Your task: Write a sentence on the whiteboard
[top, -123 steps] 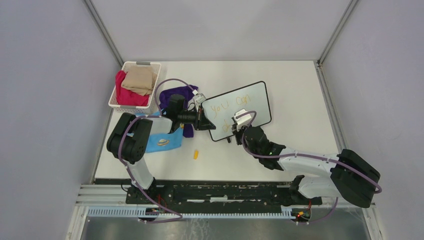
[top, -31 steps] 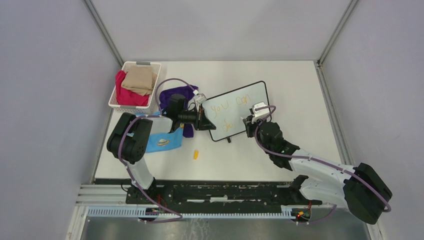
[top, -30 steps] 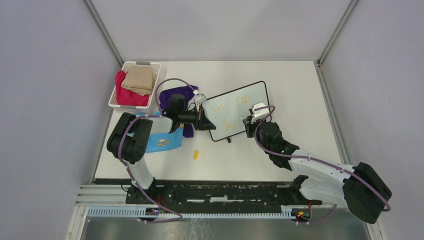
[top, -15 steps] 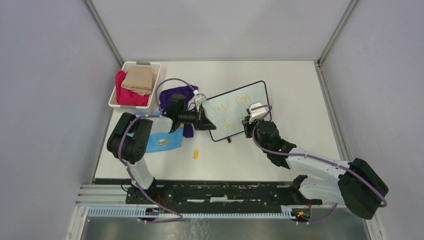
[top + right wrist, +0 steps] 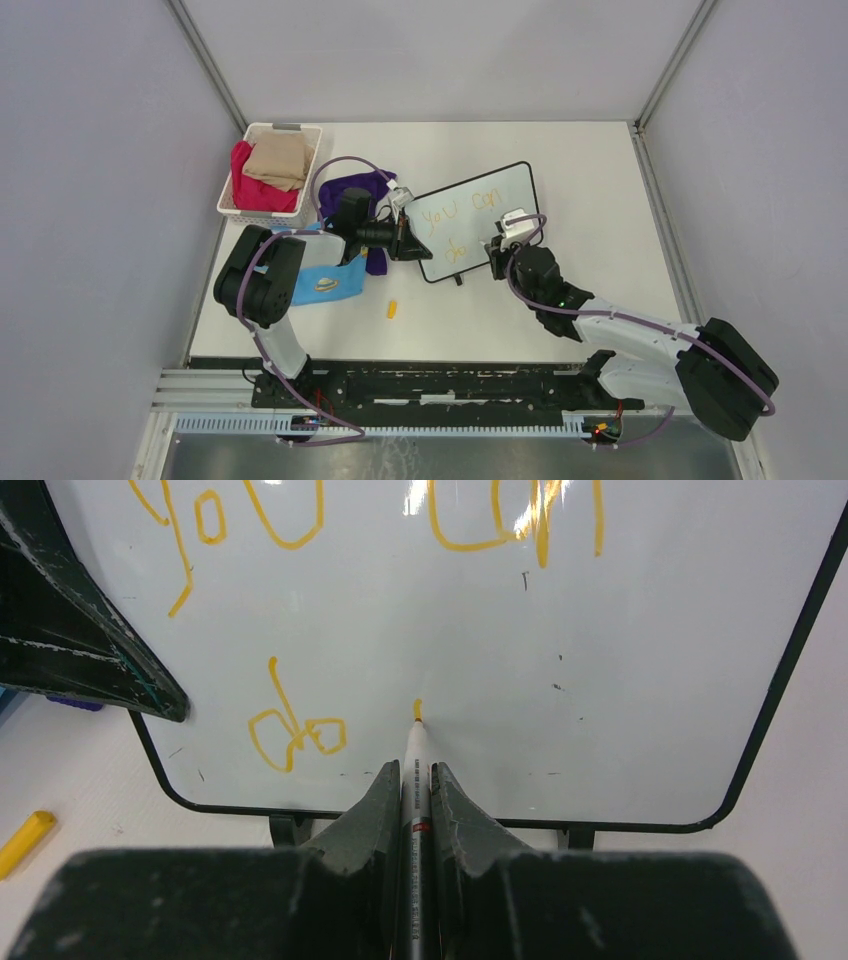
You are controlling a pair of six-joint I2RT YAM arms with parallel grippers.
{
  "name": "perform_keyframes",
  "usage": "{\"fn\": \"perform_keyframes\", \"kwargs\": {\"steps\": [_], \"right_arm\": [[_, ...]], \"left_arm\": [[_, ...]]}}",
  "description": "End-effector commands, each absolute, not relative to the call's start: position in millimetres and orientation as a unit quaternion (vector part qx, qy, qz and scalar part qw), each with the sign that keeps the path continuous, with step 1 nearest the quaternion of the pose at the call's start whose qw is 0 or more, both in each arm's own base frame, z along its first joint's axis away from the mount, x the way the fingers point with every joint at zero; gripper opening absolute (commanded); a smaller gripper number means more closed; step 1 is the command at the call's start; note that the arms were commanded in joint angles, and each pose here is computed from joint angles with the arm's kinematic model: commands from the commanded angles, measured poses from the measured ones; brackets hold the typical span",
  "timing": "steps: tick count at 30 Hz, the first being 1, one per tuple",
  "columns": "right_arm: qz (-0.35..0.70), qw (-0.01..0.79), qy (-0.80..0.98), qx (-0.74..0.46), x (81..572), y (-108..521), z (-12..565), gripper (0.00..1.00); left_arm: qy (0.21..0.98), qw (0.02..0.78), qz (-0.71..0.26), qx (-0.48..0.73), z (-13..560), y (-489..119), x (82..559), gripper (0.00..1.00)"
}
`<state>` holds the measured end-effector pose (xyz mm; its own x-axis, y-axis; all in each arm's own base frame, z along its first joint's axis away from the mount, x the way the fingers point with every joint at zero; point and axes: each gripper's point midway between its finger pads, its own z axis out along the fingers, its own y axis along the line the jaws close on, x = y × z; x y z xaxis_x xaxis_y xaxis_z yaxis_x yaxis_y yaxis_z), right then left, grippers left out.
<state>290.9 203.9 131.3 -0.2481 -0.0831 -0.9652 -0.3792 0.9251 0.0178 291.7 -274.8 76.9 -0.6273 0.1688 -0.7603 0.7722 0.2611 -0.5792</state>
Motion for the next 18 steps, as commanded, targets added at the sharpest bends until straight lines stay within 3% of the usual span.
{"fn": "perform_keyframes", "kwargs": {"steps": [1,18], "right_arm": [[0.131,0.6,0.777,-0.136,289.6,201.5,131.7,0.0],[0.13,0.595,0.782,-0.133,283.1,195.2,123.1,0.0]], "left_arm": [[0.79,0.246,-0.475,0.298,34.1,-266.9,281.3,0.02],[0.792,0.244,-0.474,0.299,32.6,-266.9,280.9,0.02]]}}
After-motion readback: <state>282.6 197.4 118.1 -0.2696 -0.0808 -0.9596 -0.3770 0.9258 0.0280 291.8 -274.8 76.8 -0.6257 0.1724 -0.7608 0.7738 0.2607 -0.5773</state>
